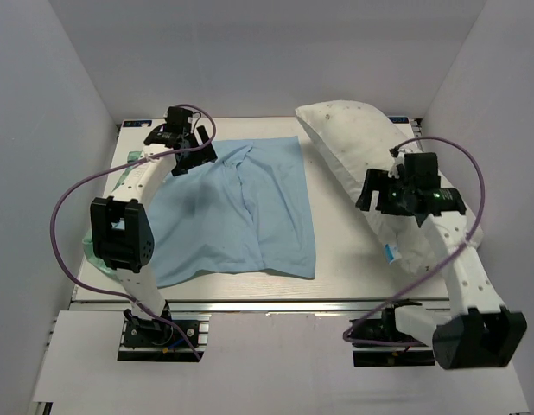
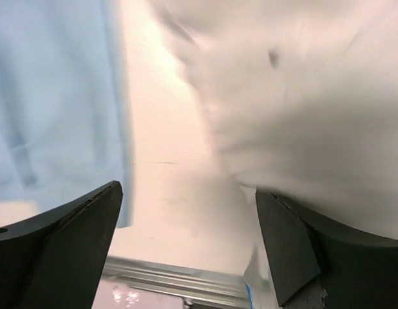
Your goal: Put the pillow into the pillowcase
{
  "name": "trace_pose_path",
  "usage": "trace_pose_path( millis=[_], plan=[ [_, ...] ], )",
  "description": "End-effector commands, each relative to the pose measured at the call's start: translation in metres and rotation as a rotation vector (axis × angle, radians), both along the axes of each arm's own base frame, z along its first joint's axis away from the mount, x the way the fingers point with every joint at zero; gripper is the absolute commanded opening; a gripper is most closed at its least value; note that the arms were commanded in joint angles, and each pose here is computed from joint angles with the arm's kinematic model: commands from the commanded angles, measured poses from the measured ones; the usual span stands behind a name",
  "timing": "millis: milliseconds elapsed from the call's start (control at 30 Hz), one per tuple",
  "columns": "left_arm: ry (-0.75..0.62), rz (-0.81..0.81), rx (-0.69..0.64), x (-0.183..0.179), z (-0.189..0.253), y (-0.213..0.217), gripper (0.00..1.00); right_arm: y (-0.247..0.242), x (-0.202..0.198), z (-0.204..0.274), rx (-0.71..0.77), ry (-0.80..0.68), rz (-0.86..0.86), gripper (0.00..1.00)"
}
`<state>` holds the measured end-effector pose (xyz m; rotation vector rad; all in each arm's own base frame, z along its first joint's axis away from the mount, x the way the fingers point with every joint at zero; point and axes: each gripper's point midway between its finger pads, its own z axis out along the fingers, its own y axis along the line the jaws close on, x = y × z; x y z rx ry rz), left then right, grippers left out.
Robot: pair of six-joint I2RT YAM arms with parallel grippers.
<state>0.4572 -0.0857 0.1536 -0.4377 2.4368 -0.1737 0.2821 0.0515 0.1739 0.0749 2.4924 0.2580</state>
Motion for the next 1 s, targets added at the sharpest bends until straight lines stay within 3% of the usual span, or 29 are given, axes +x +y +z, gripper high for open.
trace_pose_path(
  millis=[0, 133, 267, 367, 567, 633, 867, 967],
  plan=[
    [-0.044, -0.009, 0.004, 0.008, 0.021, -0.001, 0.98, 0.055, 0.003, 0.094, 0.199, -0.309, 0.290, 0.89],
    [-0.037, -0.017, -0.003, 0.010, 0.021, -0.004, 0.98, 0.064, 0.024, 0.136, 0.256, -0.428, 0.292, 0.89],
    [-0.031, -0.017, -0.002, 0.012, 0.018, -0.005, 0.98, 0.037, 0.086, 0.159, 0.221, -0.475, 0.022, 0.89],
    [-0.020, -0.024, -0.009, 0.014, 0.015, -0.007, 0.98, 0.008, 0.162, 0.123, 0.126, -0.359, -0.234, 0.89],
    [0.010, -0.028, -0.018, 0.016, 0.003, -0.010, 0.98, 0.038, 0.254, 0.065, 0.121, -0.162, -0.351, 0.89],
    [0.021, -0.026, -0.014, 0.018, 0.002, -0.009, 0.98, 0.058, 0.262, 0.045, 0.116, -0.105, -0.341, 0.89],
    [0.033, -0.026, -0.012, 0.014, 0.003, -0.009, 0.98, 0.055, 0.248, -0.108, -0.050, 0.189, -0.410, 0.89],
    [0.042, -0.060, -0.059, 0.011, -0.001, -0.020, 0.98, 0.060, 0.237, -0.144, -0.068, 0.261, -0.348, 0.72]
  ],
)
